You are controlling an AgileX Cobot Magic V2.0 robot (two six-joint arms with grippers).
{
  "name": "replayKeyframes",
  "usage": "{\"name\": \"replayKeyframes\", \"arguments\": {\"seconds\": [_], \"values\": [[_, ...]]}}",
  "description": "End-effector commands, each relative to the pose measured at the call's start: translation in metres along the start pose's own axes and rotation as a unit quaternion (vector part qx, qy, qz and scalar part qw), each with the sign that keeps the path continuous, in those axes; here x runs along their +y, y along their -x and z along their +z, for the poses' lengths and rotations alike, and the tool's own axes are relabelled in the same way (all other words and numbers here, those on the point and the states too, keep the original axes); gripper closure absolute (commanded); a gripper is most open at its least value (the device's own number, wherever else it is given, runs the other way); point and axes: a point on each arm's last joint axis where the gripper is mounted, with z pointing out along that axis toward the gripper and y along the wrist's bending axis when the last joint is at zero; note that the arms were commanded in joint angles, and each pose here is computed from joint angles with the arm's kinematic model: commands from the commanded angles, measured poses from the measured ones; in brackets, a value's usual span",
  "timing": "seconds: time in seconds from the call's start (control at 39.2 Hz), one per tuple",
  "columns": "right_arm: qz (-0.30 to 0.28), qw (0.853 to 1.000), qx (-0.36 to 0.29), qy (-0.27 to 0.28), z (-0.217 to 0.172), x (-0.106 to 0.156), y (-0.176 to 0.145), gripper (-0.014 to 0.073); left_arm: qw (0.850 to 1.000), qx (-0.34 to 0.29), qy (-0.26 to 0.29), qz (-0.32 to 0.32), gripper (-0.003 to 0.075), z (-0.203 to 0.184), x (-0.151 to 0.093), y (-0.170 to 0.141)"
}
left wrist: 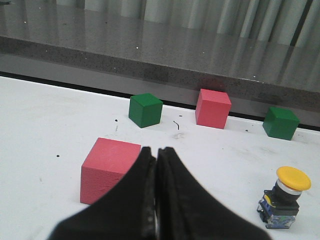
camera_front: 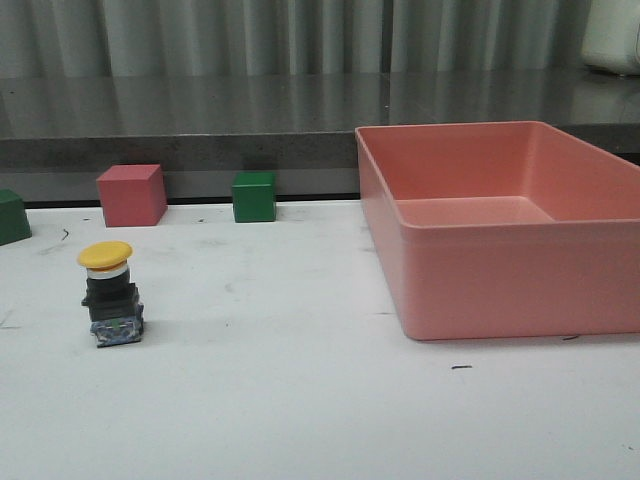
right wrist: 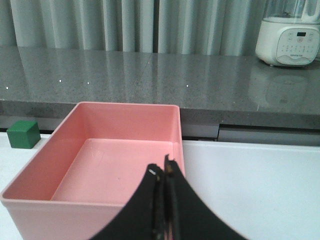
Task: Place and stand button with both arms
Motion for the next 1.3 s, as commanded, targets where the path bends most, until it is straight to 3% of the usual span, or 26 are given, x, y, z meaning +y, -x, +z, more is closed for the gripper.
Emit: {"name": "replayKeyframes", "arguments": {"seconds": [0.0, 0.23, 0.46, 0.71, 1.28], "values": [[-0.010, 0.999, -0.046, 0.013, -0.001, 0.002, 0.007, 0.0657, 0.999, -0.046, -0.007, -0.010, 0.0741, -0.002, -0.001, 0.005], [0.013, 0.998, -0.046, 0.029, 0.002, 0.003, -0.036, 0.0657, 0.999, -0.046, -0.007, -0.010, 0.0741, -0.002, -0.001, 0.005], [0.031, 0.999, 0.011, 0.029, -0.001, 0.003, -0.075, 0.0657, 0.999, -0.046, -0.007, -0.010, 0.0741, -0.002, -0.001, 0.005], [0.030, 0.998, 0.049, 0.035, -0.005, 0.004, -0.084, 0.0657, 0.999, -0.047, -0.008, -0.010, 0.0741, -0.002, -0.001, 0.006], [0.030, 0.998, 0.050, 0.034, -0.005, 0.004, -0.084, 0.0657, 0.999, -0.047, -0.008, -0.010, 0.0741, -0.002, -0.001, 0.006]]}}
